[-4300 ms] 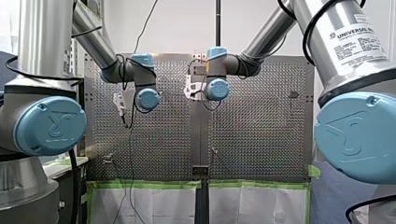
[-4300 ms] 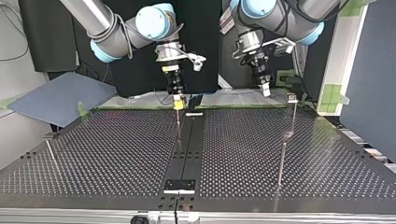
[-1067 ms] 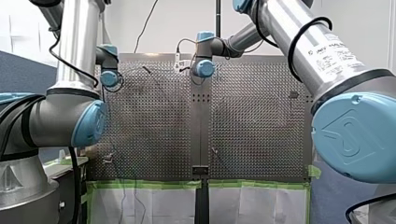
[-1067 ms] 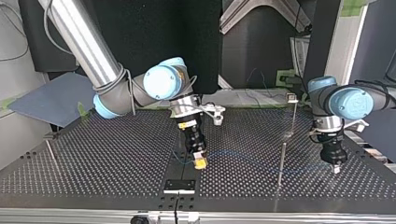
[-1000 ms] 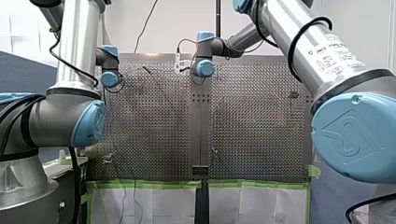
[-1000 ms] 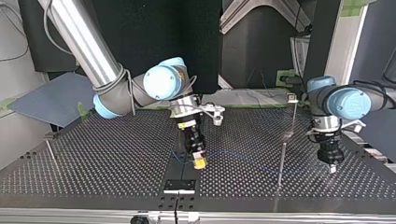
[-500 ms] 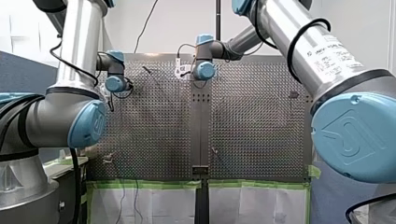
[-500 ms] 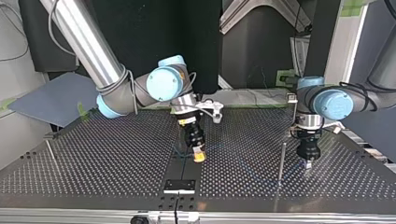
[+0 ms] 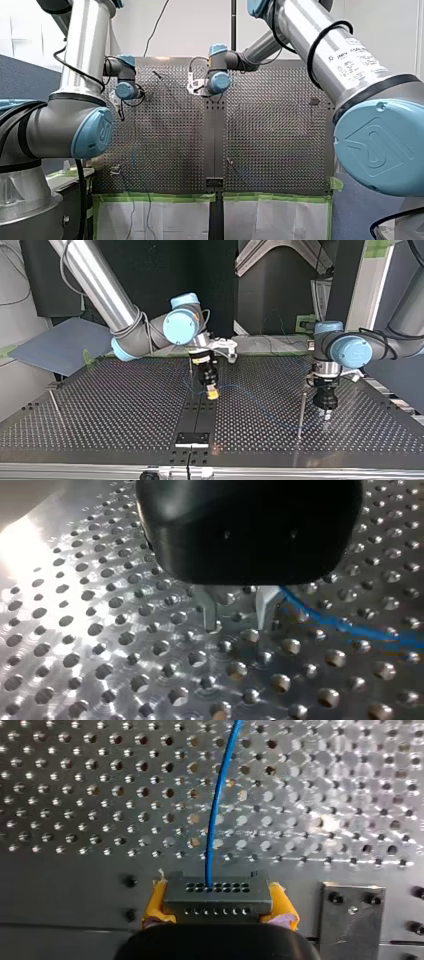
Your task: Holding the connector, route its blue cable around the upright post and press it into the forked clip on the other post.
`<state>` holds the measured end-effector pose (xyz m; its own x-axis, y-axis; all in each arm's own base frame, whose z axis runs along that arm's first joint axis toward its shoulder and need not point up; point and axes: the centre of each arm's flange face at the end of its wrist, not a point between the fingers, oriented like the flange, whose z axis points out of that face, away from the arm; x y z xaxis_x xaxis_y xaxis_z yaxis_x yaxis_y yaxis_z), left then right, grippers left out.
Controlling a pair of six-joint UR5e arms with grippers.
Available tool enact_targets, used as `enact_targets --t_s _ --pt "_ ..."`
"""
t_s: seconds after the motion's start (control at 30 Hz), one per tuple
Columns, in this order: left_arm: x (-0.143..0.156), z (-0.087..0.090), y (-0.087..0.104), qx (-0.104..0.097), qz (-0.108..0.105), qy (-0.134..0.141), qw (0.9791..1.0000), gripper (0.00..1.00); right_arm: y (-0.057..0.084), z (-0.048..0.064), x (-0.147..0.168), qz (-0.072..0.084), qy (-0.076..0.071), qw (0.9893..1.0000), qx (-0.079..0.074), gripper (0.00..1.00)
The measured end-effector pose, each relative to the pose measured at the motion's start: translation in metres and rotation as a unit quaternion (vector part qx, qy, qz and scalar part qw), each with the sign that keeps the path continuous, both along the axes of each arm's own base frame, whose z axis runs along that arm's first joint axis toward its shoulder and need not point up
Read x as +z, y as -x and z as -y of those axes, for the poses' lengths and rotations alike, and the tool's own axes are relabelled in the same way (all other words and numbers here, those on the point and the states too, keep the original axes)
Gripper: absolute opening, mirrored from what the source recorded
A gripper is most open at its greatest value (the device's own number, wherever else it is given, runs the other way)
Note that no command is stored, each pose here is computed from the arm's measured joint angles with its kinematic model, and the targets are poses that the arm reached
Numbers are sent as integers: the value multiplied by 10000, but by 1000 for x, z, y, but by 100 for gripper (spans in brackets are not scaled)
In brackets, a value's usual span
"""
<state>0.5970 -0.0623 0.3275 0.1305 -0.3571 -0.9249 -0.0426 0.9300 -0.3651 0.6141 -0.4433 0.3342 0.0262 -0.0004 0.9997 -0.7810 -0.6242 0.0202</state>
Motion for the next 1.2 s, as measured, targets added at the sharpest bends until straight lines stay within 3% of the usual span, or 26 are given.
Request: enact_targets --t_s 0.07,0.1,0.17,0.23,0.5,1.0,1.2 --pt "-1 1 1 9 -64 0 10000 83 1 0 -2 -15 -11 10000 -8 16" --pt "-2 1 2 20 -106 -4 9999 83 1 0 -2 -21 -16 10000 -11 16" --pt "-2 2 4 38 -175 -13 9998 96 2 1 -3 -26 -19 10000 -17 16" --pt "-3 4 7 43 -259 -20 9997 100 2 1 -3 -29 -21 10000 -21 16" --pt "-5 14 11 19 -396 -24 9992 100 4 1 -10 -48 -47 10000 -28 16" --pt "-5 21 13 -15 -394 48 9992 100 15 -5 -57 -63 -94 9998 -151 16" --pt "-5 22 13 -23 -393 86 9992 100 31 2 -79 30 -161 9990 -421 16"
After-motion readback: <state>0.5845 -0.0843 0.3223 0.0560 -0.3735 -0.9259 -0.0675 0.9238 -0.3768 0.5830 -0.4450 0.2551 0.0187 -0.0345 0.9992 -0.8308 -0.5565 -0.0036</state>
